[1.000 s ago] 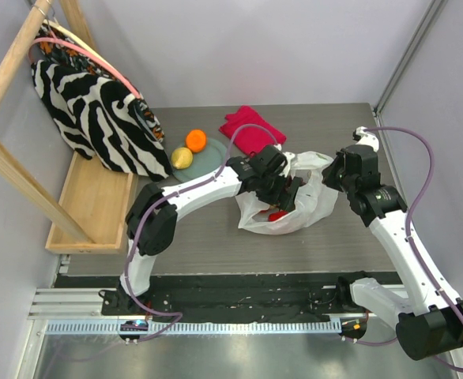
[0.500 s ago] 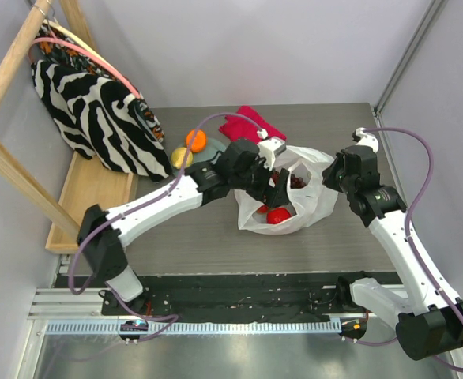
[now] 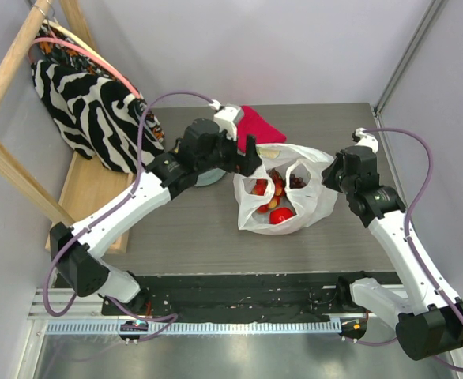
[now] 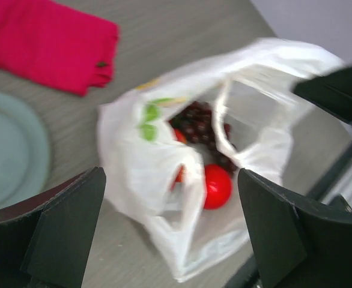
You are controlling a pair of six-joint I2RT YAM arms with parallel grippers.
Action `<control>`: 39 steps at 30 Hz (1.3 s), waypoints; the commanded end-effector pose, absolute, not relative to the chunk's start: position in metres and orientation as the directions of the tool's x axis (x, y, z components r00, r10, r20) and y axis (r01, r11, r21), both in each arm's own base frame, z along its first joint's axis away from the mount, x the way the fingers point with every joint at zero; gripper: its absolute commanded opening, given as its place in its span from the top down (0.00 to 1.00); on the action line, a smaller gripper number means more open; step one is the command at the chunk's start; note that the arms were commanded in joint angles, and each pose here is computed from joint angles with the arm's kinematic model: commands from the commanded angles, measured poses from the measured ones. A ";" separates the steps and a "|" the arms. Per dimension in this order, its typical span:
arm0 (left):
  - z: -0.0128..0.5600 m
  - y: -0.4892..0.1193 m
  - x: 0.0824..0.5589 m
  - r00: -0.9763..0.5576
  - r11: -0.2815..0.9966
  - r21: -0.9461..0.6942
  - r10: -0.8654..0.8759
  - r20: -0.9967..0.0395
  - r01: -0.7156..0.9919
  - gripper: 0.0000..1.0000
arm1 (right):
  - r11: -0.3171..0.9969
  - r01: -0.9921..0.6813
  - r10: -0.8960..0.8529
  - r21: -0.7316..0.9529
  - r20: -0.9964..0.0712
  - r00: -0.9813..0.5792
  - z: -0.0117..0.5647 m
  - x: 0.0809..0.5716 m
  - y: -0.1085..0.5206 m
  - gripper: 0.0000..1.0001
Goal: Place the fruits into the plastic bag
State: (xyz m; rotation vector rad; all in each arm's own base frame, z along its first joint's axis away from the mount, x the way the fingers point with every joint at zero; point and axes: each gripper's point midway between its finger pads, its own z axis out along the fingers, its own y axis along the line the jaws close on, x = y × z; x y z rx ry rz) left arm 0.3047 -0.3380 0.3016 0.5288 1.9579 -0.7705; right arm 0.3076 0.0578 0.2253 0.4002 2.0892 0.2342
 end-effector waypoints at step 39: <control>0.136 -0.148 0.471 -0.727 0.965 0.223 0.252 -0.639 0.139 0.00 | 0.891 0.210 0.454 0.403 -0.779 -0.432 0.226 0.326 0.064 0.99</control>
